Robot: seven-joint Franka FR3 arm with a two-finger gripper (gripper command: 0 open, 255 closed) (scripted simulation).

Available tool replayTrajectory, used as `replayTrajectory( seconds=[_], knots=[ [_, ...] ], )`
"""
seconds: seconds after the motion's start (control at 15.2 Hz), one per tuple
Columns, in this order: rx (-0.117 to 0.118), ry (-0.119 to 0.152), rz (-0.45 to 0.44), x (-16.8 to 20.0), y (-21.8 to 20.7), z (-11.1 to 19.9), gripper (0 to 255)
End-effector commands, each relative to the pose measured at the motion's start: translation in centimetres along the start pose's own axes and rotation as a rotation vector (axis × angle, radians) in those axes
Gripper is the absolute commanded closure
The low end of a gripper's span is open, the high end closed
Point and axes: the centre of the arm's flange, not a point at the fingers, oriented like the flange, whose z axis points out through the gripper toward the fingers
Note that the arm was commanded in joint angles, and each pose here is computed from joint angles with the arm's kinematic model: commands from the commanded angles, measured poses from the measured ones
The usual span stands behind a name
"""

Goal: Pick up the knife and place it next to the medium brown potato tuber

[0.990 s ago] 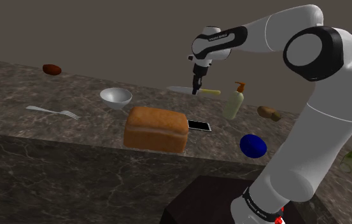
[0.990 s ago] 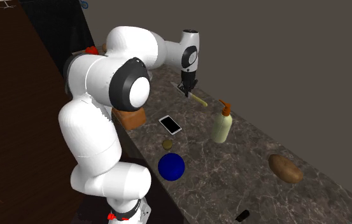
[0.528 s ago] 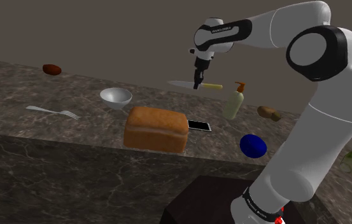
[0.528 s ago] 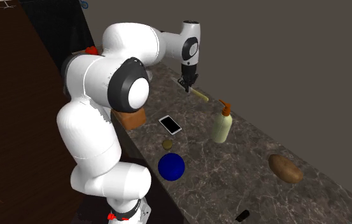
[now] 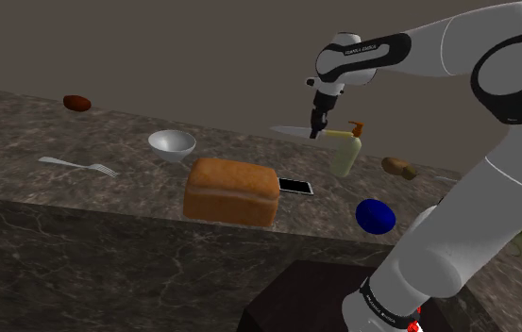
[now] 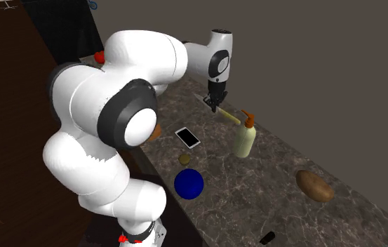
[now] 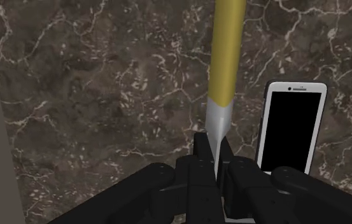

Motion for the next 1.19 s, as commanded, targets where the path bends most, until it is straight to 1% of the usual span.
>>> replayTrajectory(
  seconds=[0.0, 1.12],
  knots=[
    [0.0, 0.0, -0.001, -2.6, -0.8, 0.1, 255],
    [0.0, 0.0, -0.001, -24.1, -7.1, 0.5, 255]
  ],
)
